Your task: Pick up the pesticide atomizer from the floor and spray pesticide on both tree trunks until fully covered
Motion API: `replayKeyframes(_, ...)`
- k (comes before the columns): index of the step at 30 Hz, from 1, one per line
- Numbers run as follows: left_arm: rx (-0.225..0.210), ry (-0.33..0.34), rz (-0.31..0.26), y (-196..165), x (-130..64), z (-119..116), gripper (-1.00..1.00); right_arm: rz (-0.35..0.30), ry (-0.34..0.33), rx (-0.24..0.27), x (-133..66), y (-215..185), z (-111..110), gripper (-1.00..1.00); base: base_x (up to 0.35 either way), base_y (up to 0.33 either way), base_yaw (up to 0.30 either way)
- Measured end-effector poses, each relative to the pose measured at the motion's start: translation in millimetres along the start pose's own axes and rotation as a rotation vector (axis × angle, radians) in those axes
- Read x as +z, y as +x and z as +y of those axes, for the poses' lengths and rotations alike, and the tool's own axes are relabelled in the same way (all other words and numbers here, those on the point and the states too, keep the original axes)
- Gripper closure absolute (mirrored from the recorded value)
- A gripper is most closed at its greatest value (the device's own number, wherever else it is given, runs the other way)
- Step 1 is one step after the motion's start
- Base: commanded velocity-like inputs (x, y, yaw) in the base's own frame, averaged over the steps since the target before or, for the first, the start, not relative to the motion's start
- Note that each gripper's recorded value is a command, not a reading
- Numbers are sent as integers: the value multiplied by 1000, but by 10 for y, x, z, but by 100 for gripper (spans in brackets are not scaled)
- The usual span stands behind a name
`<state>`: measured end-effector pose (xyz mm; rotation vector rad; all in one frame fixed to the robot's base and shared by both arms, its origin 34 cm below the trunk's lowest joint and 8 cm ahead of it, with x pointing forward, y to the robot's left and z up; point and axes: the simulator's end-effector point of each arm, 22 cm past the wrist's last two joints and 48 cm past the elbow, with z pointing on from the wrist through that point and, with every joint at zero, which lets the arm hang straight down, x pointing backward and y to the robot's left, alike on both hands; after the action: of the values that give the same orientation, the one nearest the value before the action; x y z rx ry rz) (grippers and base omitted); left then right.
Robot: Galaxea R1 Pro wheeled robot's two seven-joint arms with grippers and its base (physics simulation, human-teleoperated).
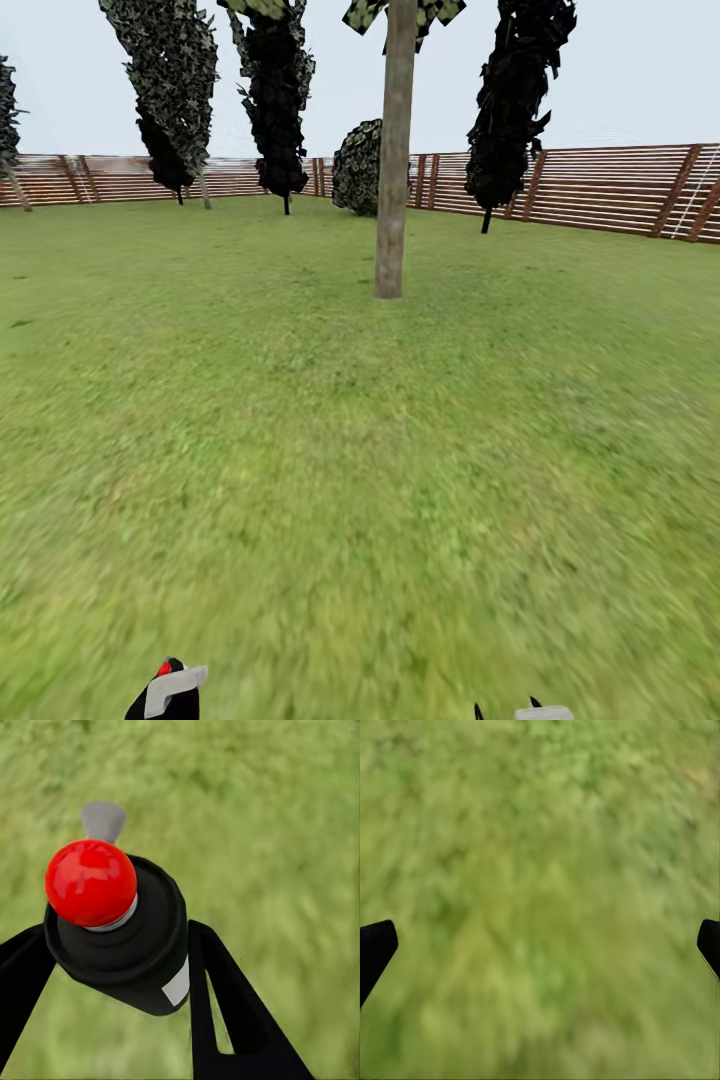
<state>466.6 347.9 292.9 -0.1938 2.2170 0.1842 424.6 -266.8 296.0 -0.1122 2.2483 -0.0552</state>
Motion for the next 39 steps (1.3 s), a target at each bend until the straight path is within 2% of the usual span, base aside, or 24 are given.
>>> replayKeyframes(39,1,-1,-1,-2,1,11,100,-2,0,0,2,-7,-1,-100,340,0,0)
